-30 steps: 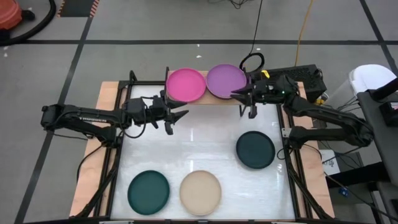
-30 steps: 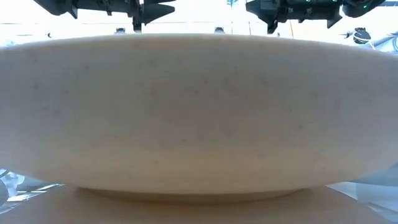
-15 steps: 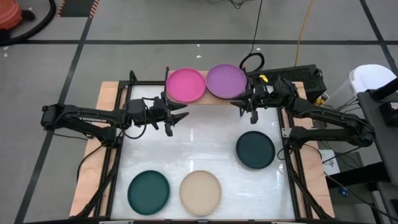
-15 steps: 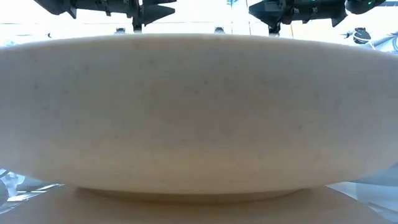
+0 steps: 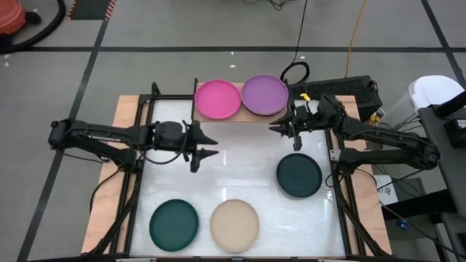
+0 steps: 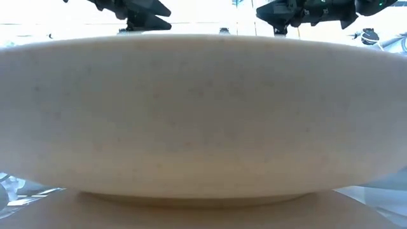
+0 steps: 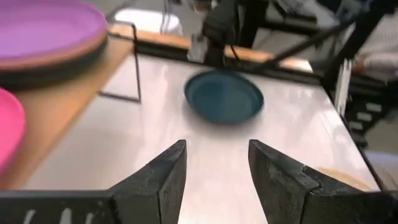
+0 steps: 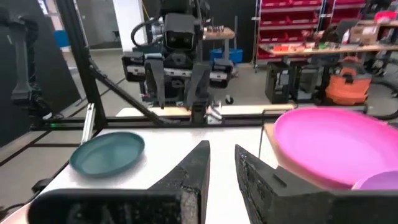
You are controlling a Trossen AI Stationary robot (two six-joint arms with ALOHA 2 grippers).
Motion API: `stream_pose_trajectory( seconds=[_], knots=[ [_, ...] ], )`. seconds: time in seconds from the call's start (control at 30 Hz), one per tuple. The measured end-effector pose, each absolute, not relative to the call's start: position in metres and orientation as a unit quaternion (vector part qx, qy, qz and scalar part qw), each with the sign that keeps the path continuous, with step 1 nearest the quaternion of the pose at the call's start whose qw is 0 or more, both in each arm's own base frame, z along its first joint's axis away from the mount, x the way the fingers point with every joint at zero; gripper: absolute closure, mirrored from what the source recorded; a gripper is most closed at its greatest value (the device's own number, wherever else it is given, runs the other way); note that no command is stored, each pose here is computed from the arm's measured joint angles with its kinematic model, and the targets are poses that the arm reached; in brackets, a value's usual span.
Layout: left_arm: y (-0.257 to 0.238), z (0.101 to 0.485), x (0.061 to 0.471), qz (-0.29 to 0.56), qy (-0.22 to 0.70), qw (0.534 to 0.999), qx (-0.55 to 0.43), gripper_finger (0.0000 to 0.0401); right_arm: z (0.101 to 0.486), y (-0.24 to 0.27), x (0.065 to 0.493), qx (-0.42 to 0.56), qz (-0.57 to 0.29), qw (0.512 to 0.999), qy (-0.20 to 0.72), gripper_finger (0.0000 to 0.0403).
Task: Place and stack plates onto a shelf
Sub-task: Stack the left dark green plate on top of the pink plate on the shelf
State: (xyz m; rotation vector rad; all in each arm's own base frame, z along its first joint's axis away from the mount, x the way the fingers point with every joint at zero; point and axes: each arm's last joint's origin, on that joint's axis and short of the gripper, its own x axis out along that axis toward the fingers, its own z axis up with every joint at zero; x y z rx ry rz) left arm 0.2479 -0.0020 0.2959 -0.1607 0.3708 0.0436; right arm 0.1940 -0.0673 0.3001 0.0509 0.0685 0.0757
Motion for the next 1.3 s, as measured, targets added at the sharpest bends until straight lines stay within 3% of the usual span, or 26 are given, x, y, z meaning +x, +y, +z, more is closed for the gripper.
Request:
stream_pose_trajectory(
  seconds=[0.5,0.93,1.3],
  knots=[
    [-0.050,0.244,0.264,-0.077,0.353,0.923,-0.132,0.0224,0.266,-0.043,0.159,0.039,0.061,0.997,0.025,0.0342],
    [-0.078,0.184,0.247,-0.125,0.603,0.776,-0.139,0.0224,0.251,-0.040,0.149,0.038,0.063,0.997,-0.016,0.0342],
    [-0.093,0.180,0.240,-0.135,0.625,0.757,-0.131,0.0224,0.240,-0.039,0.148,0.053,0.063,0.997,-0.012,0.0342]
  ],
)
